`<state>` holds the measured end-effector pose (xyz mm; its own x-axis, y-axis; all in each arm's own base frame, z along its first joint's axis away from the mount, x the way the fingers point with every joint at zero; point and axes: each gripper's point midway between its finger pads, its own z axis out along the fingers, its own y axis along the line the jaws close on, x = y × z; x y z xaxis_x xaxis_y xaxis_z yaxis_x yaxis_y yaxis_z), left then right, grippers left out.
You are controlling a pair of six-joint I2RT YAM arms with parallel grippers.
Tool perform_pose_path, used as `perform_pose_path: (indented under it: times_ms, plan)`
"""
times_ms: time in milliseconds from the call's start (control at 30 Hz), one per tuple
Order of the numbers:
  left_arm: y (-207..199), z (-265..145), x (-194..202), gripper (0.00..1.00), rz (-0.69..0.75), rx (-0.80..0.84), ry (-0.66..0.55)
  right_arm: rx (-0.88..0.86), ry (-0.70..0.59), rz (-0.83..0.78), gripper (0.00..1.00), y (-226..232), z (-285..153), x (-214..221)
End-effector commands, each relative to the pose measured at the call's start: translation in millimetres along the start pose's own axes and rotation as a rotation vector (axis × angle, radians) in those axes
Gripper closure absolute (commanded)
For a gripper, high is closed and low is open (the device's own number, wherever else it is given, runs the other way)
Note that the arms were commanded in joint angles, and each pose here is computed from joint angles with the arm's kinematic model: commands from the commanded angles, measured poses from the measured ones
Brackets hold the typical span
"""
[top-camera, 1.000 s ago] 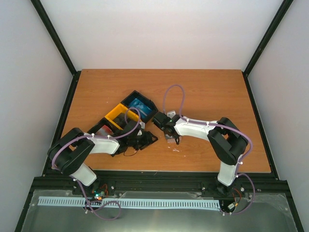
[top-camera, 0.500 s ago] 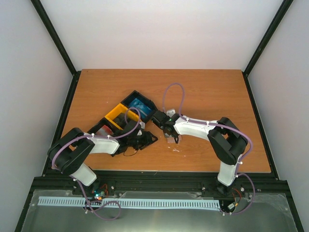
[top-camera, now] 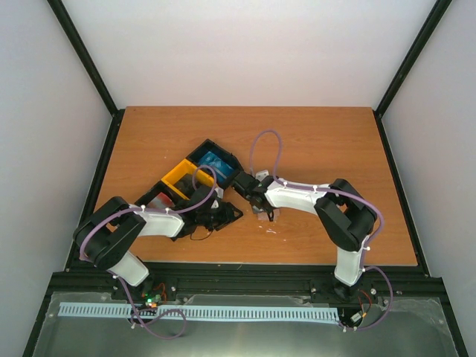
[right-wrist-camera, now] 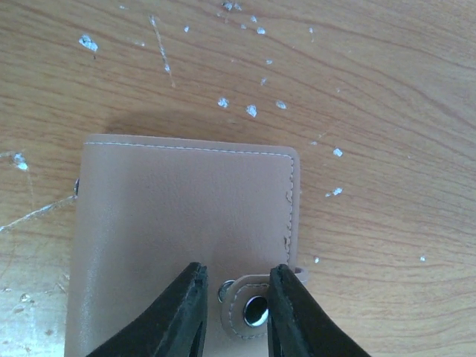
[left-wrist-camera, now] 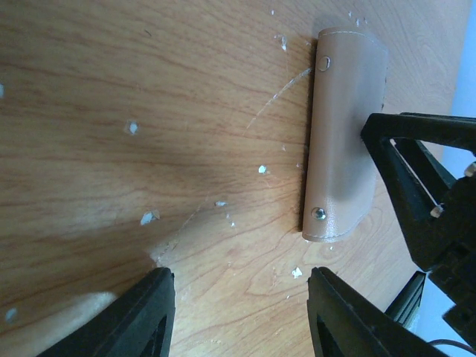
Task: Put the credit cards into the card holder
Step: Close the card holder at the center of the board.
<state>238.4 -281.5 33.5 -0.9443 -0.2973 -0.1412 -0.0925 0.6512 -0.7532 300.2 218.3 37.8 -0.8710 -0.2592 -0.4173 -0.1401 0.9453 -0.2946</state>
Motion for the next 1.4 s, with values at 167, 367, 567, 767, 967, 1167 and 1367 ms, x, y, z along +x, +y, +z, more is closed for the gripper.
perform_pose_path:
  times_ms: [167,367,567,767,967,1167,1367]
  plan:
    - [7.5,2.0,-0.5,0.50,0.012,-0.039,0.008,0.029,-0.022,0.025,0.81,-1.3,-2.5,-3.4]
    - [7.3,0.7,-1.4,0.50,0.013,-0.042,0.003,0.018,-0.029,0.042,0.89,-1.4,-6.0,-4.8]
    - [8.6,0.9,-0.9,0.50,0.013,-0.046,0.004,0.008,-0.040,0.057,0.97,-1.5,-7.1,-5.8]
    - [8.0,2.7,-0.2,0.50,0.020,-0.045,0.013,0.009,-0.065,0.087,0.97,-3.0,-10.3,-10.9]
    - [5.6,5.5,0.4,0.50,0.024,-0.037,0.027,0.012,-0.096,0.123,0.97,-12.0,-18.4,-12.7]
    - [3.0,5.4,-2.7,0.50,0.021,-0.036,0.015,0.023,-0.065,0.093,0.97,-12.2,-19.3,-9.5]
    - [5.0,6.0,-2.3,0.49,0.017,-0.037,0.014,0.076,-0.030,0.065,0.86,-18.9,-14.9,-1.8]
